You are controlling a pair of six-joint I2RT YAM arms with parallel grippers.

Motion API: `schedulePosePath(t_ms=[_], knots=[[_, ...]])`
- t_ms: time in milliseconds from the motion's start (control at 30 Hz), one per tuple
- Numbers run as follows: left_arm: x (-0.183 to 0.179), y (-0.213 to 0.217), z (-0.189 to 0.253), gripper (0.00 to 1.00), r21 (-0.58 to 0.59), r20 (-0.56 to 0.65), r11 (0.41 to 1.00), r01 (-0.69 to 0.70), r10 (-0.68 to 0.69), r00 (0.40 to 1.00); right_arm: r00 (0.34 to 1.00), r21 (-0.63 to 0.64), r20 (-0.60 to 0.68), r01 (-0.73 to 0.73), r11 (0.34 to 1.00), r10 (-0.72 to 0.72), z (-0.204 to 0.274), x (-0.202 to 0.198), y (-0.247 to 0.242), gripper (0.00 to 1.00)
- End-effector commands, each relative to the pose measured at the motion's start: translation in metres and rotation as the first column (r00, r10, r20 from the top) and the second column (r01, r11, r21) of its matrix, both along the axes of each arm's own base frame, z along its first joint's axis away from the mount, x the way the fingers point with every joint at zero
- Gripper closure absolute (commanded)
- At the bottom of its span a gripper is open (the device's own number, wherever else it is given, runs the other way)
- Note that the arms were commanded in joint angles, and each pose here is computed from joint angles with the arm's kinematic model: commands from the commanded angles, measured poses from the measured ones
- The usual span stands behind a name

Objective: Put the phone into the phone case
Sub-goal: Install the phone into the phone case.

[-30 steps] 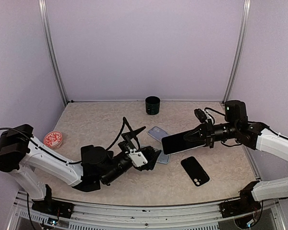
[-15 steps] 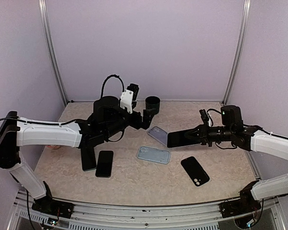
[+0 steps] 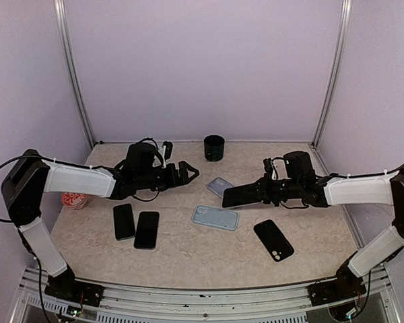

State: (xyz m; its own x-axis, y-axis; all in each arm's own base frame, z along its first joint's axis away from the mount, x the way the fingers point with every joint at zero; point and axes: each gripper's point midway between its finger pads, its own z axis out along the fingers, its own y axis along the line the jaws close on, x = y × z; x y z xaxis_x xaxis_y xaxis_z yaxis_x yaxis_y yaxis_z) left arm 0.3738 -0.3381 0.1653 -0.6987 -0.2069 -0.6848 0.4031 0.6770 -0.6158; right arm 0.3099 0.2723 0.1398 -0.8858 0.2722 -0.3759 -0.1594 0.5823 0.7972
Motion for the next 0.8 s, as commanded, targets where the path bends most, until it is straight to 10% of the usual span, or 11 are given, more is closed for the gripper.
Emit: schedulePosePath(t_ms=[0,767], knots=[[-0.02,-0.009,-0.044,0.01,-0.043,-0.16,0.997,0.068,-0.074,0.984,0.993,0.071,0.114,0.011,0.997,-0.019,0.033,0.026,0.029,1.0],[-0.04,-0.012,-0.092,0.01,-0.19,-0.416,0.979,0.072,-0.146,0.898,0.996,0.12,-0.083,0.035,0.992,-0.025,-0.037,0.022,0.089,1.0]])
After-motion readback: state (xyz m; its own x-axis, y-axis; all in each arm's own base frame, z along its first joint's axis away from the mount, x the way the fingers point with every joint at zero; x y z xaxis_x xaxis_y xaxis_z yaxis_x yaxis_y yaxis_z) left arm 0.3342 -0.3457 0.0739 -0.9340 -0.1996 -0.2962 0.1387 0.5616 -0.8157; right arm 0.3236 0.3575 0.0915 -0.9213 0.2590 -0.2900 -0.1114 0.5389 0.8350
